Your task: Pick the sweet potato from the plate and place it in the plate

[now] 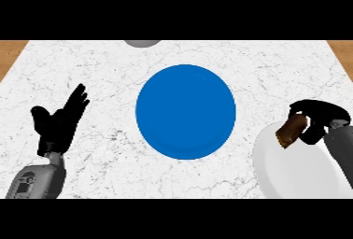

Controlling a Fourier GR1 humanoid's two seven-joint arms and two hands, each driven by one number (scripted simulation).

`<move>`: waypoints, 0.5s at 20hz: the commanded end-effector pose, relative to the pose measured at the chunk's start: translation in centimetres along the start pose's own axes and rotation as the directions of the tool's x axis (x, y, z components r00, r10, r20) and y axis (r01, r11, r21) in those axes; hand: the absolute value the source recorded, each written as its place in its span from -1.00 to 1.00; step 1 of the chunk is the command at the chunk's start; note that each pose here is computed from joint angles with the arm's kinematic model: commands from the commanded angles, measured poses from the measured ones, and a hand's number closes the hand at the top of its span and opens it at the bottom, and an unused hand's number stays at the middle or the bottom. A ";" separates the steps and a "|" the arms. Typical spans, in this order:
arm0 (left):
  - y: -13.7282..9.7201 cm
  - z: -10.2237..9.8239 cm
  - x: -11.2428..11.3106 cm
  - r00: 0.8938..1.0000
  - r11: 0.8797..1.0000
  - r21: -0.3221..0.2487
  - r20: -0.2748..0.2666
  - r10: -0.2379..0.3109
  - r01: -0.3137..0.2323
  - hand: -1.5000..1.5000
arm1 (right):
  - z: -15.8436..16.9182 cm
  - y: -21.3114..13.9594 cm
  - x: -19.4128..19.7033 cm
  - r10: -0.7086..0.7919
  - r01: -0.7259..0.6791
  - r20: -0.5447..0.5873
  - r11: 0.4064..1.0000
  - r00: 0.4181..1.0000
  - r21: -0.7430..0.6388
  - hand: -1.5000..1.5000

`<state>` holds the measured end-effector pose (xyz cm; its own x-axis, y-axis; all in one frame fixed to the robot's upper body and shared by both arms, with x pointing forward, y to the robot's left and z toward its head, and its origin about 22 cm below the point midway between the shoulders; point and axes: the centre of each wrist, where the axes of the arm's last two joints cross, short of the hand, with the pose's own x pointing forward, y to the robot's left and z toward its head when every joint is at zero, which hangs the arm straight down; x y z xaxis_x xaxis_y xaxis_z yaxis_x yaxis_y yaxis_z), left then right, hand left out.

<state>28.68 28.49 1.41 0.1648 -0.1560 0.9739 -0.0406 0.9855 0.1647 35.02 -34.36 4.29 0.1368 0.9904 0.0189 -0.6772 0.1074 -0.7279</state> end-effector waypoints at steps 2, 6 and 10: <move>0.6 -0.6 0.1 1.000 1.000 -0.007 0.005 0.005 -0.005 0.00 | -0.1 2.3 -0.2 -0.039 0.036 0.079 0.999 0.996 0.035 1.00; 0.6 0.3 -2.1 1.000 1.000 0.002 -0.010 0.008 -0.008 0.00 | 0.0 1.8 1.0 -0.042 0.045 0.080 0.999 0.996 -0.031 1.00; 0.0 0.0 0.7 1.000 1.000 -0.009 -0.001 -0.002 0.002 0.00 | 1.1 2.6 14.3 -0.004 0.069 0.317 0.979 0.948 -0.194 1.00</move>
<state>28.67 28.62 1.85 0.1655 -0.1579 0.9735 -0.0410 0.9851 0.1667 34.52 -29.70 3.39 0.0649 0.9936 0.0928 -0.5713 0.1132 -0.8129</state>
